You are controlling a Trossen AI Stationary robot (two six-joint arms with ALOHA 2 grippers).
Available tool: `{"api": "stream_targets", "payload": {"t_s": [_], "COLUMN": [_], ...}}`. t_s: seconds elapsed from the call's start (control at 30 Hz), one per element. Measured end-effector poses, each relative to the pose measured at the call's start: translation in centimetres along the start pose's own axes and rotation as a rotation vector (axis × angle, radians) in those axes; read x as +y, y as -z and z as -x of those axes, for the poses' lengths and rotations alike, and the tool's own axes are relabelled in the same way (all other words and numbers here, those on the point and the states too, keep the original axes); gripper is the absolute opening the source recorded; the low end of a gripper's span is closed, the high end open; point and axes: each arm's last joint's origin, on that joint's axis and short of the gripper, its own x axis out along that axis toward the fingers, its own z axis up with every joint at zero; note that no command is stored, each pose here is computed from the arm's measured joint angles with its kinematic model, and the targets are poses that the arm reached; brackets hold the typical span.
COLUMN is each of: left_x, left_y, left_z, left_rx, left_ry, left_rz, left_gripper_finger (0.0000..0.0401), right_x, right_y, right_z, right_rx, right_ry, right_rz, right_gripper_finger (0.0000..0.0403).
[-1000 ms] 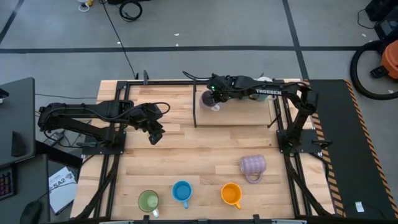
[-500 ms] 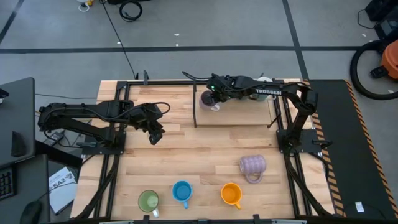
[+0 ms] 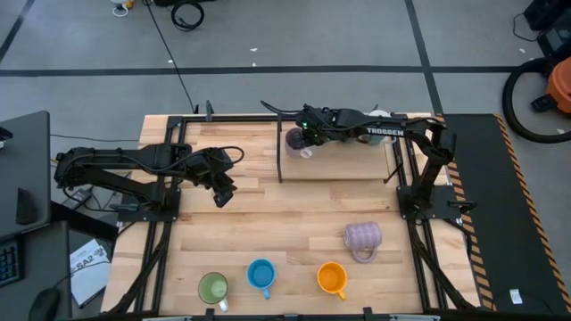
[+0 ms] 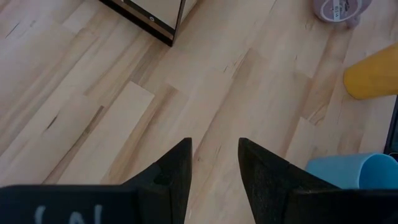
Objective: Place coffee mugs
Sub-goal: Put the purple mug on the shelf
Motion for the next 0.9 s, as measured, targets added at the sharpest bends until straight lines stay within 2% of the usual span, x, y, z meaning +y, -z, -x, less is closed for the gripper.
{"api": "stream_targets", "payload": {"t_s": [0.43, 0.9], "left_x": [0.00, 0.00], "left_y": [0.00, 0.00], "left_z": [0.00, 0.00], "left_rx": [0.000, 0.000], "left_ry": [0.000, 0.000], "left_rz": [0.000, 0.000], "left_gripper_finger": [0.0137, 0.0137], "right_x": [0.00, -0.56], "right_y": [-0.01, -0.65], "right_z": [-0.02, -0.20], "right_rx": [-0.002, -0.010], "right_ry": [0.000, 0.008], "right_rz": [0.007, 0.026], "right_gripper_finger": [0.0116, 0.0116]}}
